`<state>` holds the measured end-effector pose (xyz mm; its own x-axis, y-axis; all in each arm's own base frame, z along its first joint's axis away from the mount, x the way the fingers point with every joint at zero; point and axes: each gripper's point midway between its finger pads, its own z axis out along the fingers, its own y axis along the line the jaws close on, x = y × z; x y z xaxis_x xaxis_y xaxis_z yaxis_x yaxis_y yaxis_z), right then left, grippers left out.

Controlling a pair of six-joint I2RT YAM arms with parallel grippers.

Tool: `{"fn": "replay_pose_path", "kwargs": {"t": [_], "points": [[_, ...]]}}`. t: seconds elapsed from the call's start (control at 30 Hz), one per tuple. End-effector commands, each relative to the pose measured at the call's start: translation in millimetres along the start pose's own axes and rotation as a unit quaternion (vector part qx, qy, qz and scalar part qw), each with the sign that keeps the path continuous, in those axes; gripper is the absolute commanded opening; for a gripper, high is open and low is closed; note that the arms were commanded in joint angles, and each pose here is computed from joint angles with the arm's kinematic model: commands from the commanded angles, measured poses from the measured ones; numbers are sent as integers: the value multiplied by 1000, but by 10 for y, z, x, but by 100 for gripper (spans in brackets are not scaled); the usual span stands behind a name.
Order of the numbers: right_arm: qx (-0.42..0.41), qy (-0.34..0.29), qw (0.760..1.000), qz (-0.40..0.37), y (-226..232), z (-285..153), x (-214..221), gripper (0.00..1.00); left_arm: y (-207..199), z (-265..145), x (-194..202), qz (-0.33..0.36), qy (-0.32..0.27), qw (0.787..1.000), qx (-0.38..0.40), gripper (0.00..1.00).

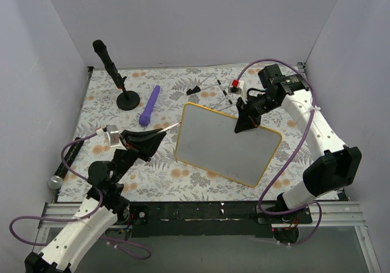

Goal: Write a sentence on the whiteboard

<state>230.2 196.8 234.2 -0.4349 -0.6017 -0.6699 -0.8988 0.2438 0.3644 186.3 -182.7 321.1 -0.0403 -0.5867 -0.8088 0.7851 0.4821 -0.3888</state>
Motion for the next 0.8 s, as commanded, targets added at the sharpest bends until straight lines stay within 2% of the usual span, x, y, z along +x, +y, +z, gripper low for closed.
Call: {"fn": "replay_pose_path", "kwargs": {"t": [0.0, 0.6, 0.77], "points": [[-7, -56, 996, -64, 95, -103, -324, 1, 20, -39, 19, -10, -4, 1000, -7, 0], [-10, -58, 996, -65, 112, -97, -314, 1, -60, -7, 63, 5, 11, 1000, 22, 0], [-10, -58, 996, -66, 122, -102, -320, 1, -140, -1, 106, 26, 18, 998, 55, 0]]}}
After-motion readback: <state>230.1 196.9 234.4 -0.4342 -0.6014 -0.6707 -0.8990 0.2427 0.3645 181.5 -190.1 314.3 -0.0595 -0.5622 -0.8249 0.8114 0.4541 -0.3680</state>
